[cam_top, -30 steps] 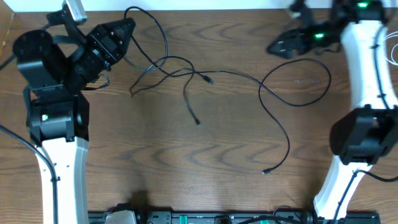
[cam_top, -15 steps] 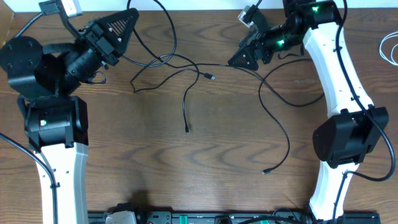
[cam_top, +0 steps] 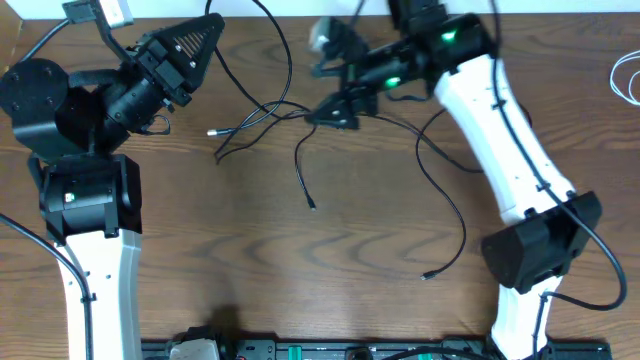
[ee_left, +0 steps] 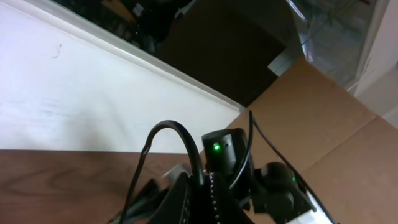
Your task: Untangle cables
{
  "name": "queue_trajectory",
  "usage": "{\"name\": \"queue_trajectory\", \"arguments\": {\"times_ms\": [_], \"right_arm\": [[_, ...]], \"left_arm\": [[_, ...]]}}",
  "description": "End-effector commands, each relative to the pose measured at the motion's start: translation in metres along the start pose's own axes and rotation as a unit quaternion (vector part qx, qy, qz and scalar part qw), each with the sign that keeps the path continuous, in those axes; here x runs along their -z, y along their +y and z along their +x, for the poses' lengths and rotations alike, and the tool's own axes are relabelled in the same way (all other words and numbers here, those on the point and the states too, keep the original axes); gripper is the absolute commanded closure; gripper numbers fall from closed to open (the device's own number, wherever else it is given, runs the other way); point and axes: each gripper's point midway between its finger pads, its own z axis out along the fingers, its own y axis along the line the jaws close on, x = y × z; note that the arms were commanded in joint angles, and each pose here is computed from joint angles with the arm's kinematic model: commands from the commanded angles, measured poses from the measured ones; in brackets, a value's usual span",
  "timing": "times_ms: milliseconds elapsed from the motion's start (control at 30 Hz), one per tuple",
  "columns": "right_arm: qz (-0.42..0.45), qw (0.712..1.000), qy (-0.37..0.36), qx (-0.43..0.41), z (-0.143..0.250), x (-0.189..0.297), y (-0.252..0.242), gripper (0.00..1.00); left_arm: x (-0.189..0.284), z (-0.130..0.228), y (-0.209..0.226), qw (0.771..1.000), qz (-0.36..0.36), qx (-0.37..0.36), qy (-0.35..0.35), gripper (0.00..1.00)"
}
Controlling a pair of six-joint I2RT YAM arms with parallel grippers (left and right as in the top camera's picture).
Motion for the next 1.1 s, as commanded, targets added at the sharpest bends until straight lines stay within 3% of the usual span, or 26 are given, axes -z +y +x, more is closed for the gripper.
{"name": "queue_trajectory", "arguments": {"times_ms": [0, 200, 267, 333, 400, 533, 667, 900, 1067], "right_arm": [[0.037, 0.998, 0.044, -0.025, 0.014, -0.031, -0.014, 0.11], [0.023, 0.997, 0.064, -0.046, 0.024, -0.060, -0.007, 0.22], [0.028, 0.996, 0.065, -0.047, 0.023, -0.060, -0.009, 0.44], [0.044, 0.995, 0.062, -0.070, 0.022, -0.059, -0.016, 0.82], [0.054, 0.992, 0.051, -0.098, 0.019, -0.053, -0.023, 0.99], [0.049, 0.991, 0.015, -0.124, 0.003, -0.029, -0.024, 0.99], [0.085, 0.985, -0.018, -0.147, -0.017, 0.017, -0.026, 0.99], [0.167, 0.971, -0.093, -0.147, -0.060, 0.130, -0.001, 0.99], [0.278, 0.934, -0.152, -0.166, -0.076, 0.221, 0.014, 0.99]], "left_arm": [[0.002, -0.001, -0.010, 1.000, 0.012, -0.011, 0.002, 0.93], [0.002, 0.000, -0.009, 1.000, 0.011, -0.008, 0.003, 0.93], [0.002, 0.000, -0.009, 1.000, 0.010, -0.007, 0.003, 0.93], [0.002, 0.000, -0.006, 1.000, 0.004, -0.002, 0.003, 0.93], [0.001, 0.002, -0.002, 1.000, -0.001, -0.005, 0.006, 0.93], [-0.001, 0.008, 0.015, 1.000, -0.023, 0.000, 0.016, 0.93], [-0.001, 0.013, 0.053, 0.994, -0.093, 0.051, 0.011, 0.92], [-0.003, 0.023, 0.097, 0.982, -0.160, 0.095, 0.012, 0.93], [-0.009, 0.032, 0.118, 0.978, -0.173, 0.115, 0.026, 0.93]]}}
